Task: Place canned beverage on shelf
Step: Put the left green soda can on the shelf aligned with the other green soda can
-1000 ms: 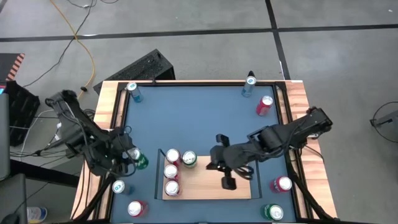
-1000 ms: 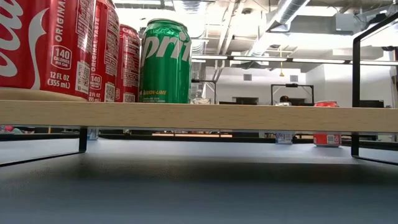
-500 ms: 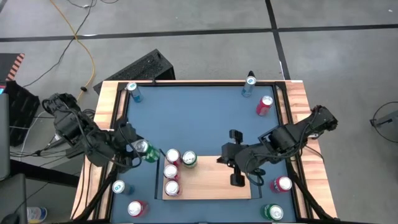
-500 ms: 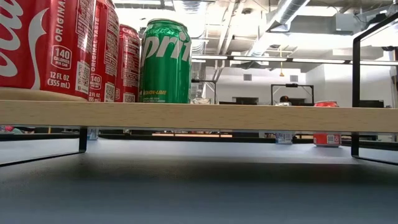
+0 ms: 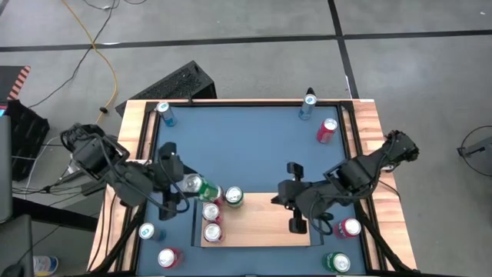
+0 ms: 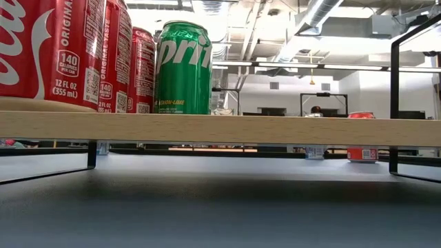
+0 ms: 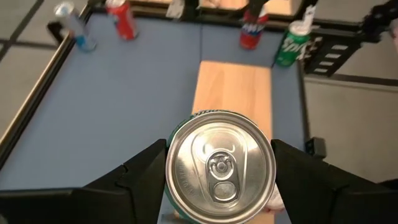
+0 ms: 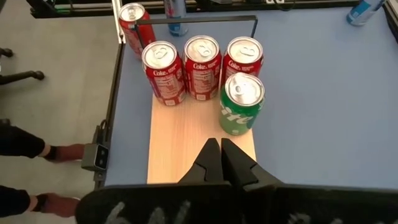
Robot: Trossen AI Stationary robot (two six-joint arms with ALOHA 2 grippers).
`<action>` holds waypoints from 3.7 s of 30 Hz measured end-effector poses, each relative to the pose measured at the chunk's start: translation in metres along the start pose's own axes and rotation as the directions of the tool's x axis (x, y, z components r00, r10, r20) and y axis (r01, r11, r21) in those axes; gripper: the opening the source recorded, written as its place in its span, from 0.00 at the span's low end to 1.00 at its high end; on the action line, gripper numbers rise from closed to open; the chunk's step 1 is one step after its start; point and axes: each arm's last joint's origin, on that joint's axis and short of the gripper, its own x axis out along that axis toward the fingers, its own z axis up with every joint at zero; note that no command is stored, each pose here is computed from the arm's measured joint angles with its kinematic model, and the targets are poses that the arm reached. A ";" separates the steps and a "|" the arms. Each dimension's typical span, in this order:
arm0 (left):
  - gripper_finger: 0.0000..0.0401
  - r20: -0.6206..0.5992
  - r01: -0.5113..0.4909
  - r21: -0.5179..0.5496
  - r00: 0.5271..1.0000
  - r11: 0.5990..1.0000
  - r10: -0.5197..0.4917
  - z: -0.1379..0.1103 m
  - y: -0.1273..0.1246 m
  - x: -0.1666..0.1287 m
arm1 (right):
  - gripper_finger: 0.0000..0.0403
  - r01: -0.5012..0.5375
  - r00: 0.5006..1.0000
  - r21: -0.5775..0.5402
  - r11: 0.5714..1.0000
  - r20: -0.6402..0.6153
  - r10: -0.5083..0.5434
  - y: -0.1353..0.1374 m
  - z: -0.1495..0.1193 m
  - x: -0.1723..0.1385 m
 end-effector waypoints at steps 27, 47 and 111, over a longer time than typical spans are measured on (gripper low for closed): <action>0.61 0.012 0.076 0.116 0.997 0.990 -0.077 0.030 -0.066 0.092 | 0.00 0.041 0.991 -0.024 0.999 -0.123 -0.044 0.014 -0.024 -0.011; 0.61 -0.226 0.123 0.243 0.972 0.962 -0.067 0.001 -0.086 0.199 | 0.00 0.078 0.989 -0.121 0.990 -0.119 -0.093 0.034 -0.044 -0.027; 0.60 -0.197 0.080 0.074 0.978 0.994 -0.064 -0.085 -0.047 0.227 | 0.00 0.102 0.990 -0.082 0.991 -0.084 -0.109 0.037 -0.044 -0.027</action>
